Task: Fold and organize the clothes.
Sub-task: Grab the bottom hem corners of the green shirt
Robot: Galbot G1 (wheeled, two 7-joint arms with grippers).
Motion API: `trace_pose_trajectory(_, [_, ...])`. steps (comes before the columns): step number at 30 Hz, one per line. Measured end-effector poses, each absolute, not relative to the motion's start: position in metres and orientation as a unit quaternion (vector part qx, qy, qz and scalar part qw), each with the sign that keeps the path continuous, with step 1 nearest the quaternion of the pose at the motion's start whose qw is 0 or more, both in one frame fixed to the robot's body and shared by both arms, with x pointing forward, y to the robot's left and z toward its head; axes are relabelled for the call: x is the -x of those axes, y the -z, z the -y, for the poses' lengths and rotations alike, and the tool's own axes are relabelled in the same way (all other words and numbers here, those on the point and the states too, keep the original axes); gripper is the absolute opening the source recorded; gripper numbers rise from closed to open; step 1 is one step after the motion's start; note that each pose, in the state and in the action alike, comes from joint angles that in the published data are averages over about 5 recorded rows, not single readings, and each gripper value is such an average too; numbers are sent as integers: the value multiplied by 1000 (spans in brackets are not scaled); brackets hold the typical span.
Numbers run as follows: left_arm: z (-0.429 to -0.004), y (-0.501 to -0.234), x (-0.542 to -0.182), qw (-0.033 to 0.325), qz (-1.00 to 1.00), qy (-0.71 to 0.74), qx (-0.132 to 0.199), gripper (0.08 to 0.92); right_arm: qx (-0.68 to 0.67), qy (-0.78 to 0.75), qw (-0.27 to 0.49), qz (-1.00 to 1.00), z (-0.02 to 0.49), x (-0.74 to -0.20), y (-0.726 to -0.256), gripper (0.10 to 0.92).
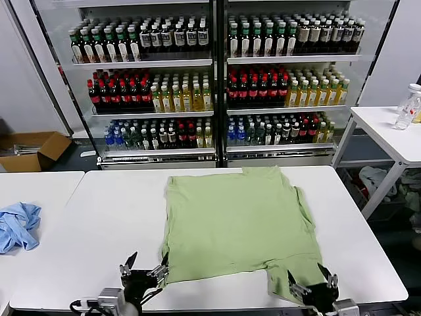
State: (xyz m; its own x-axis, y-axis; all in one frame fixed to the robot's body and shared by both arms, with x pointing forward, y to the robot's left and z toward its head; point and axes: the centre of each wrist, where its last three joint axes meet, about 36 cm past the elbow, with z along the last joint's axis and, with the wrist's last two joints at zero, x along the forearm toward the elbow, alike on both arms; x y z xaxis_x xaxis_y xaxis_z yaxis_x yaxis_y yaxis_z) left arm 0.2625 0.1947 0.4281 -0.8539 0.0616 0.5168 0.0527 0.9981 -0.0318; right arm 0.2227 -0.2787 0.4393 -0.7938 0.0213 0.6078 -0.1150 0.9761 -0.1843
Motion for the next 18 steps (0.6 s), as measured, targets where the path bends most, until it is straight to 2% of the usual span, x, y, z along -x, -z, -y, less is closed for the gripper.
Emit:
trace_pose_trajectory(10, [-183,-414,-259,299,953,-10,46,812,-17,-92,344,934,285,-221,-435,808])
trace_pose_trajectory(12, [-182,-411,-260,303,952,-8,45,786,-19,-84,349,933,284,-221,-433,771])
trace_pose_trajectory(18, [-184,-405,-262,312,949,-2,42,623,-24,-65,359,931,284,-219,-431,600])
